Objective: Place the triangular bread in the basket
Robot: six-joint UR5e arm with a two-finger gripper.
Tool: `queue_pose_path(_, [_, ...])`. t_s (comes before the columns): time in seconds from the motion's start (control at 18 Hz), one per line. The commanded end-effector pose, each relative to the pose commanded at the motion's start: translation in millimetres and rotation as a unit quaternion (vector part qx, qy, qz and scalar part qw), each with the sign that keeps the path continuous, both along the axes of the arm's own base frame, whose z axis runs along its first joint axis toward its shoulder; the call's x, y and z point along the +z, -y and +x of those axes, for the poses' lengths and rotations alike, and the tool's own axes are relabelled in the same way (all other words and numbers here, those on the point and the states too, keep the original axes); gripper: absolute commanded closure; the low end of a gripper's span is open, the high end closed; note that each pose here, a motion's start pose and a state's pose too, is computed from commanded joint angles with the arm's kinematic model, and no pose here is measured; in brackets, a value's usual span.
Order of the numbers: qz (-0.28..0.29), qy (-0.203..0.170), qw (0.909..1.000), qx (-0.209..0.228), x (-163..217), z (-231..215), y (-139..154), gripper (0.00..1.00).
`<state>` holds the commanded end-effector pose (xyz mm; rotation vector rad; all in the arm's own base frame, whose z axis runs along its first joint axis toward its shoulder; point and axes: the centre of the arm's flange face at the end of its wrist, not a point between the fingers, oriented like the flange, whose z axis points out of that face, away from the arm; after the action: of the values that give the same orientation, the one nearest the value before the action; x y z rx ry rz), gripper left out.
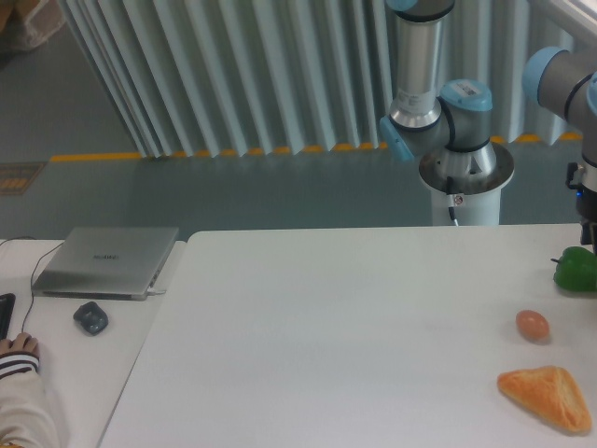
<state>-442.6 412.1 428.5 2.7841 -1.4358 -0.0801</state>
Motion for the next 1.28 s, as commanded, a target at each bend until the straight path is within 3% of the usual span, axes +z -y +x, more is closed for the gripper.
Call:
queue_pose_path(0.44, [0.001, -0.001, 1.0, 0.005, 2, 0, 0, 0.0])
queue_pose_path(0.67, [0.022, 0.028, 0.9992, 0.017, -12, -1, 5, 0.0])
queue_pose_path(0.78, [0.029, 0.025, 0.9975, 0.06, -16, -3, 8, 0.0])
queue_pose_path(0.89, [0.035, 0.025, 0.9877, 0.15, -21, 6, -4, 0.0])
queue_pose_path(1.11, [0.04, 0.023, 0.9712, 0.234, -31, 31, -41, 0.0])
queue_pose_path(1.28, [0.053, 0.01, 0.9651, 0.256, -47, 41, -70, 0.0])
